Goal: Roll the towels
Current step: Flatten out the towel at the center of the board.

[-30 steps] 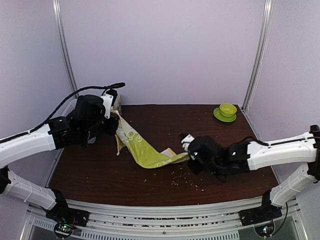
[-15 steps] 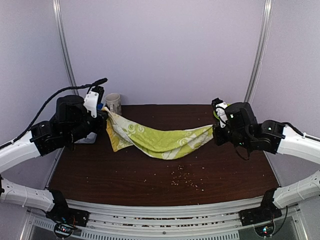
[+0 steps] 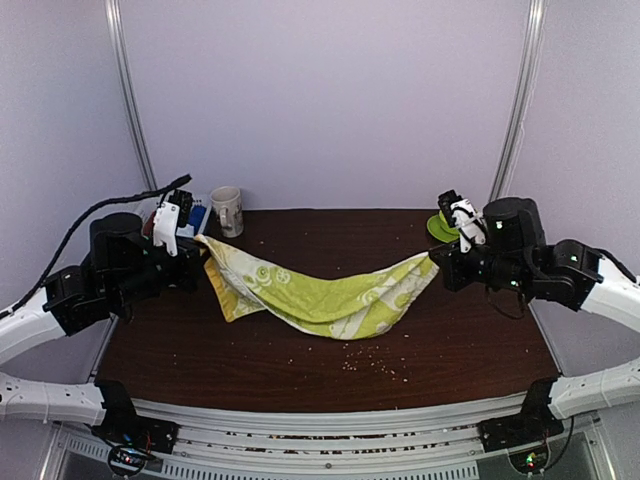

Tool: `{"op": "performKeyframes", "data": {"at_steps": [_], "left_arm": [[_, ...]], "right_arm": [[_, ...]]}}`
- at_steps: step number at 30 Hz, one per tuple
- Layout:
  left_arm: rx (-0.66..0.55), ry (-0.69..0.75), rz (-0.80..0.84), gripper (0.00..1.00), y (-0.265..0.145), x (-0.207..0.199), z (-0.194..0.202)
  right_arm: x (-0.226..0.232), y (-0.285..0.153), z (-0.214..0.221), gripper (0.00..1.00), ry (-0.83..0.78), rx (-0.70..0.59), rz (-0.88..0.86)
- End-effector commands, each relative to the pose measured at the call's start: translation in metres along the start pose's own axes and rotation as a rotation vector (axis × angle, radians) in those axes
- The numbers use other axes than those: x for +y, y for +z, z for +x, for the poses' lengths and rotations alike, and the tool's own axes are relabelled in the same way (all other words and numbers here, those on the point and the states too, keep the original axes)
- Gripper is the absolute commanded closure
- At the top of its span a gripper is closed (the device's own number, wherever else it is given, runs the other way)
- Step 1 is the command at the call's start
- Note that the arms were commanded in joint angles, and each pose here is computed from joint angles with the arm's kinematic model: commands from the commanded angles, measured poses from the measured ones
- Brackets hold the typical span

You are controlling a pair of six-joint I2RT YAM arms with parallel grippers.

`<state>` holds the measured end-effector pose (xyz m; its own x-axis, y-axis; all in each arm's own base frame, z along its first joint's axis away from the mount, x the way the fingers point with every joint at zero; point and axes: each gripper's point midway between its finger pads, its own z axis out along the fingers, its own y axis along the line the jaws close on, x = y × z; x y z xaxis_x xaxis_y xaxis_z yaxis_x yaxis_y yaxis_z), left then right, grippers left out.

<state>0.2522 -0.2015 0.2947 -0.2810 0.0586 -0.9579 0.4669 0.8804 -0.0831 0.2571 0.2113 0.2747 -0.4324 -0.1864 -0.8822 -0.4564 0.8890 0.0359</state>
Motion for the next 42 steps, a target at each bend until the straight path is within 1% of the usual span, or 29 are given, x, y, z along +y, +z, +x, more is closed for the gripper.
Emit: {"op": "performKeyframes", "data": {"at_steps": [1, 5, 7, 10, 12, 13, 16, 17, 18, 19, 20, 24, 27, 29, 32, 34, 35, 37, 38, 39, 40, 42], "left_arm": [[-0.002, -0.024, -0.015, 1.00, 0.015, -0.002, 0.007], [0.109, -0.020, -0.097, 1.00, 0.048, 0.004, 0.045], [0.144, -0.018, -0.110, 1.00, 0.062, 0.002, 0.059], [0.182, -0.013, -0.142, 1.00, 0.080, 0.003, 0.075], [0.197, -0.009, -0.179, 1.00, 0.089, 0.007, 0.083], [0.202, -0.007, -0.197, 1.00, 0.093, 0.008, 0.085], [0.203, -0.012, -0.226, 1.00, 0.101, 0.011, 0.092], [0.203, -0.016, -0.227, 1.00, 0.103, 0.011, 0.094], [0.204, -0.020, -0.227, 1.00, 0.105, 0.011, 0.096], [0.209, -0.022, -0.223, 1.00, 0.107, 0.010, 0.100], [0.215, -0.023, -0.219, 1.00, 0.108, 0.009, 0.103], [0.233, -0.027, -0.207, 1.00, 0.110, 0.008, 0.114], [0.227, -0.034, -0.189, 1.00, 0.107, 0.006, 0.114], [0.221, -0.038, -0.183, 1.00, 0.103, 0.006, 0.112], [0.210, -0.044, -0.178, 1.00, 0.098, 0.007, 0.110], [0.210, -0.047, -0.175, 1.00, 0.095, 0.008, 0.109], [0.210, -0.048, -0.173, 1.00, 0.094, 0.007, 0.109], [0.211, -0.049, -0.169, 1.00, 0.091, 0.008, 0.110], [0.209, -0.051, -0.166, 1.00, 0.090, 0.007, 0.109], [0.209, -0.052, -0.167, 1.00, 0.089, 0.008, 0.110], [0.209, -0.053, -0.168, 1.00, 0.088, 0.009, 0.110], [0.212, -0.053, -0.174, 1.00, 0.086, 0.010, 0.109]], "right_arm": [[-0.003, 0.011, 0.000, 1.00, 0.031, -0.001, 0.012], [-0.023, 0.083, 0.051, 1.00, -0.005, 0.209, 0.130], [-0.043, 0.116, 0.072, 1.00, -0.009, 0.280, 0.213], [-0.077, 0.157, 0.075, 1.00, -0.027, 0.297, 0.383], [-0.093, 0.174, 0.066, 1.00, -0.058, 0.275, 0.500], [-0.099, 0.182, 0.059, 0.95, -0.071, 0.254, 0.545], [-0.103, 0.200, 0.047, 0.70, -0.103, 0.222, 0.598], [-0.103, 0.203, 0.047, 0.60, -0.110, 0.221, 0.604], [-0.102, 0.205, 0.047, 0.51, -0.118, 0.224, 0.595], [-0.100, 0.205, 0.050, 0.45, -0.125, 0.236, 0.578], [-0.096, 0.202, 0.052, 0.40, -0.130, 0.247, 0.548], [-0.058, 0.162, 0.056, 0.31, -0.163, 0.221, 0.346], [-0.025, 0.126, 0.074, 0.26, -0.236, 0.196, 0.227], [-0.008, 0.106, 0.083, 0.26, -0.250, 0.169, 0.179], [0.019, 0.084, 0.095, 0.28, -0.250, 0.149, 0.044], [0.043, 0.072, 0.117, 0.29, -0.300, 0.147, -0.065], [0.049, 0.068, 0.123, 0.29, -0.312, 0.147, -0.087], [0.052, 0.066, 0.138, 0.32, -0.332, 0.200, -0.108], [0.056, 0.066, 0.143, 0.36, -0.338, 0.227, -0.133], [0.067, 0.065, 0.148, 0.38, -0.341, 0.238, -0.198], [0.074, 0.066, 0.152, 0.38, -0.346, 0.247, -0.225], [0.076, 0.072, 0.162, 0.39, -0.373, 0.296, -0.204]]}}
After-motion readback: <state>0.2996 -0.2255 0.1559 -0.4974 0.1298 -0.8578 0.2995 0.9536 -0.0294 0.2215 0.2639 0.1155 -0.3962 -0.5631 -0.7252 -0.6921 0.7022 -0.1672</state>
